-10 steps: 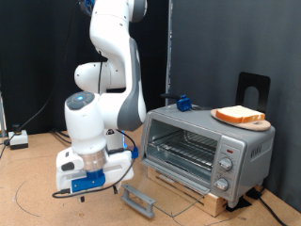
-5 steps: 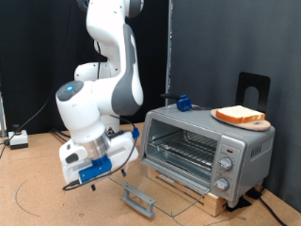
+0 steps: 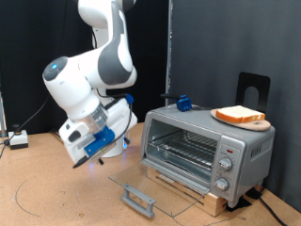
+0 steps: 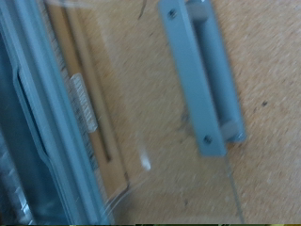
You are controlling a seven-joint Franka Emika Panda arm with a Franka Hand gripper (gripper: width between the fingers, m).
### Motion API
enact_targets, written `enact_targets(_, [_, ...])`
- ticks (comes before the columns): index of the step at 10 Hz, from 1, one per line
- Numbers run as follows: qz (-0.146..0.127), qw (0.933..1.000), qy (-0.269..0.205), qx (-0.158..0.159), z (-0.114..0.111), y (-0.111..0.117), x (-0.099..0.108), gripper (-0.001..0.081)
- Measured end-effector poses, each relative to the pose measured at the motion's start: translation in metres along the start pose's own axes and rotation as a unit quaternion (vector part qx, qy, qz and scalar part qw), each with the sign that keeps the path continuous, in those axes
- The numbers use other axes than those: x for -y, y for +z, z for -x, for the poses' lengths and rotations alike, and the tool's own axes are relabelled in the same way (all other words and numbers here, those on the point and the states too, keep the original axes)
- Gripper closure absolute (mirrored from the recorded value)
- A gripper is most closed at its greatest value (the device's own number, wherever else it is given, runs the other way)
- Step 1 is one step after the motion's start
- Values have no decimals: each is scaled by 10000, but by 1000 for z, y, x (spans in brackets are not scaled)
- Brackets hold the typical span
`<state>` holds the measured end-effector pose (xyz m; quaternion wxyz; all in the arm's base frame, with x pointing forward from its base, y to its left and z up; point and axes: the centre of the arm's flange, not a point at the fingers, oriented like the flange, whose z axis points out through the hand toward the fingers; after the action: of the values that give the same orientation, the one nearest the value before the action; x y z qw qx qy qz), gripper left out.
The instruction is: Make a piece of toast with the oven
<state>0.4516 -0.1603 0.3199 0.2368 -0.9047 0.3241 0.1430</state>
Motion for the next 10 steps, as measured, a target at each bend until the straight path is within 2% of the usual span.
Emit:
enact_targets(2, [4, 9998, -176, 124, 17, -20, -1, -3])
enact_targets(3, [-34, 9997, -229, 89, 25, -31, -1, -3])
enact_targets(4, [-82, 9996, -257, 63, 33, -35, -3, -3])
enact_targets(5, [-73, 9996, -250, 75, 32, -34, -4, -3])
enact_targets(6, [-330, 9978, -521, 233, 37, -31, 4, -3])
enact_targets(7, [-697, 9912, -1029, 461, 46, -31, 16, -3])
enact_targets(8, [-989, 9803, -1573, 676, 57, -32, 26, -3])
enact_targets(9, [-1158, 9653, -2152, 921, 69, -34, 33, -3])
enact_targets(10, [-1242, 9472, -2766, 1049, 81, -36, 41, -3])
